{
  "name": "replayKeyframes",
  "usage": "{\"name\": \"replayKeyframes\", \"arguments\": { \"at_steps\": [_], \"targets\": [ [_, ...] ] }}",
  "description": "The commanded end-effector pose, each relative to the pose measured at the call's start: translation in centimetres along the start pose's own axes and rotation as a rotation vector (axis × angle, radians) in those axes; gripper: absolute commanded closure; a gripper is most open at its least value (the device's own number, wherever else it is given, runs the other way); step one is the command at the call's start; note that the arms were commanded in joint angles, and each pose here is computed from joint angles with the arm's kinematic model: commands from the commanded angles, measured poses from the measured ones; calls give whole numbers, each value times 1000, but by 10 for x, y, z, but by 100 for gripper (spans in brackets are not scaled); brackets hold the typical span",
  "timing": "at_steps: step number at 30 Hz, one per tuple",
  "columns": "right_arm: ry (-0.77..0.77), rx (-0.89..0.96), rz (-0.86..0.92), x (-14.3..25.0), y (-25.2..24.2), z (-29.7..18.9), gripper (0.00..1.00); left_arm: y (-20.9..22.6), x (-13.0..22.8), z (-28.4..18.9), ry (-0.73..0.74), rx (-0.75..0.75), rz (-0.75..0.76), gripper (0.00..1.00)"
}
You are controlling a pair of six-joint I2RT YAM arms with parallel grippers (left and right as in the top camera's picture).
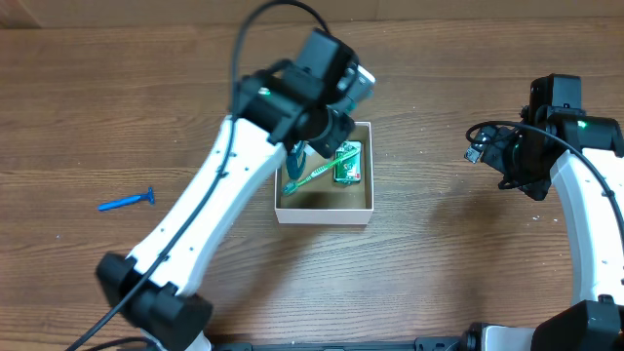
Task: Pack container
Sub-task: 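Lower the toothpaste tube into the box and release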
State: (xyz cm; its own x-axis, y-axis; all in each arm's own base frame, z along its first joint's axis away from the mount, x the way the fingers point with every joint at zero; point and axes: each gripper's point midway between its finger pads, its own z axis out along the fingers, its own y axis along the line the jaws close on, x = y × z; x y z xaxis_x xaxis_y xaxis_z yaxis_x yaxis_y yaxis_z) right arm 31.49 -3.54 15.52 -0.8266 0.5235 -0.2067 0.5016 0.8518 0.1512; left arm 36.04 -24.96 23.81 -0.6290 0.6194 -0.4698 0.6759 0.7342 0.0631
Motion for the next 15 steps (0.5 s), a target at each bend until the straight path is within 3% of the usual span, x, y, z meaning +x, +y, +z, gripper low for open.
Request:
{"name": "replayKeyframes", "arguments": {
  "at_steps": [1, 10, 12, 13, 15],
  "targets": [
    [-5, -5, -2, 0, 1, -1, 0, -10, 22, 51, 138, 16, 69, 96],
    [-1, -3, -2, 1, 0, -1, 0, -15, 87, 127, 464, 55, 64, 94],
    [-1, -3, -2, 1, 0, -1, 0, -11, 94, 131, 501, 38, 70, 84],
    [-1, -3, -2, 1, 0, -1, 0, -10, 96, 132, 511, 28, 72, 73],
    [-1, -4, -2, 1, 0, -1, 0, -9, 95, 129, 508, 24, 70, 67]
  ]
}}
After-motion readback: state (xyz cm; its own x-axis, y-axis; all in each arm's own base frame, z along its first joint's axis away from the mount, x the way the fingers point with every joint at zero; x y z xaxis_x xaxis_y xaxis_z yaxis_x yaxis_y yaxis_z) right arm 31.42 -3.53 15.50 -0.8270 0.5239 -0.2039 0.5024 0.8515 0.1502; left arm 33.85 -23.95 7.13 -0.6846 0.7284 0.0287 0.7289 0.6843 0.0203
